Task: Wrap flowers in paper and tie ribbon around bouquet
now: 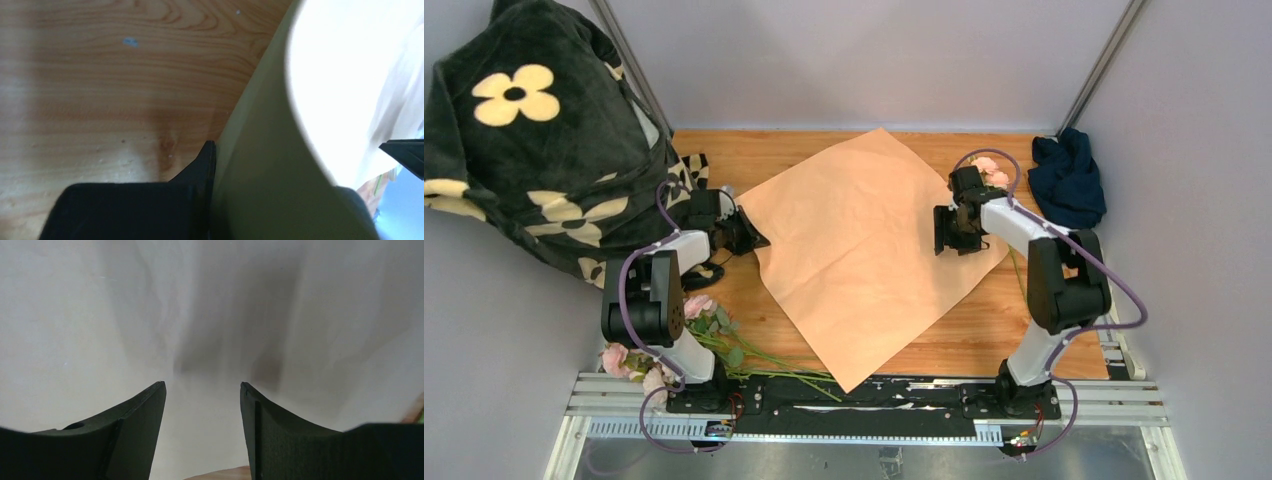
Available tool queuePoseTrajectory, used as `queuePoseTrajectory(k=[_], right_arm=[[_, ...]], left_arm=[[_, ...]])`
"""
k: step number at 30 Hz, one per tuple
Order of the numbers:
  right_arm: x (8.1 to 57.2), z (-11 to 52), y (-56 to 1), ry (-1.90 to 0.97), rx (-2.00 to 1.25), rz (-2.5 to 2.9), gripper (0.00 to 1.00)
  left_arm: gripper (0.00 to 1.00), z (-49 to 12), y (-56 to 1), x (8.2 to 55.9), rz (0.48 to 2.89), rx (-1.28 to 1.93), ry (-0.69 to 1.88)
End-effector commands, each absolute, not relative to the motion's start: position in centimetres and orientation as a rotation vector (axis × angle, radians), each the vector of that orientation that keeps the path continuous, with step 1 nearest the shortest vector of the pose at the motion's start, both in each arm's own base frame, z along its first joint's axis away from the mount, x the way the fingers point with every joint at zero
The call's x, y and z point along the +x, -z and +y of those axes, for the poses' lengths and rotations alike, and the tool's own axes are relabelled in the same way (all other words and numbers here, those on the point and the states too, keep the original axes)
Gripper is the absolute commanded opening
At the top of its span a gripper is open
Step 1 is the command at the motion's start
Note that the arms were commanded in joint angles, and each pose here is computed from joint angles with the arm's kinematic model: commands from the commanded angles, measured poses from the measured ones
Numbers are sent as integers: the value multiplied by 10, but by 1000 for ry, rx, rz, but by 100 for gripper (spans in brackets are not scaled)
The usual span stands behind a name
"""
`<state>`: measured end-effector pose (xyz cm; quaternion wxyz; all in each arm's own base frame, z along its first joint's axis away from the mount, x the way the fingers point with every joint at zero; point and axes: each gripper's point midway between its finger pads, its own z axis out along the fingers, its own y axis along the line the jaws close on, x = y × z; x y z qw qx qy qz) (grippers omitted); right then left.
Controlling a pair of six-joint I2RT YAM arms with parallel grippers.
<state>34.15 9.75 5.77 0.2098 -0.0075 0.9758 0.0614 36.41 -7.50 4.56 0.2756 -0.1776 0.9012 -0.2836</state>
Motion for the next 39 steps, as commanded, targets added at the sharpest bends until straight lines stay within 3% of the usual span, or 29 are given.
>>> queuePoseTrajectory(k=[1,8,12,17,21,27,29,30,31,34,39], right_arm=[[359,89,-57,-110,-51,2739,61],[379,-15,-123,147,211,2557,57],[410,-31,-109,35,109,2560,81],[446,-43,-73,57,99,2725,82],[462,-65,-41,185,99,2810,58],[478,-62,-7,103,75,2860,52],[476,-65,4,110,66,2893,32],[474,-71,7,137,65,2904,10],[475,-80,3,184,79,2902,3],[483,-118,-53,390,152,2793,0],[478,-138,-234,501,331,2383,0]], left_arm=[[0,-56,-51,364,2359,-619,641],[0,-55,-53,358,2404,-563,632],[0,-56,-48,357,2435,-566,637],[0,-56,-46,351,2461,-557,624],[0,-54,-45,346,2467,-535,603],[0,-52,-36,338,2510,-521,580],[0,-51,-34,336,2519,-525,577],[0,-52,-33,336,2521,-524,579],[0,-52,-33,336,2520,-525,580],[0,-56,-32,340,2505,-540,606],[0,-87,-28,345,2493,-532,699]])
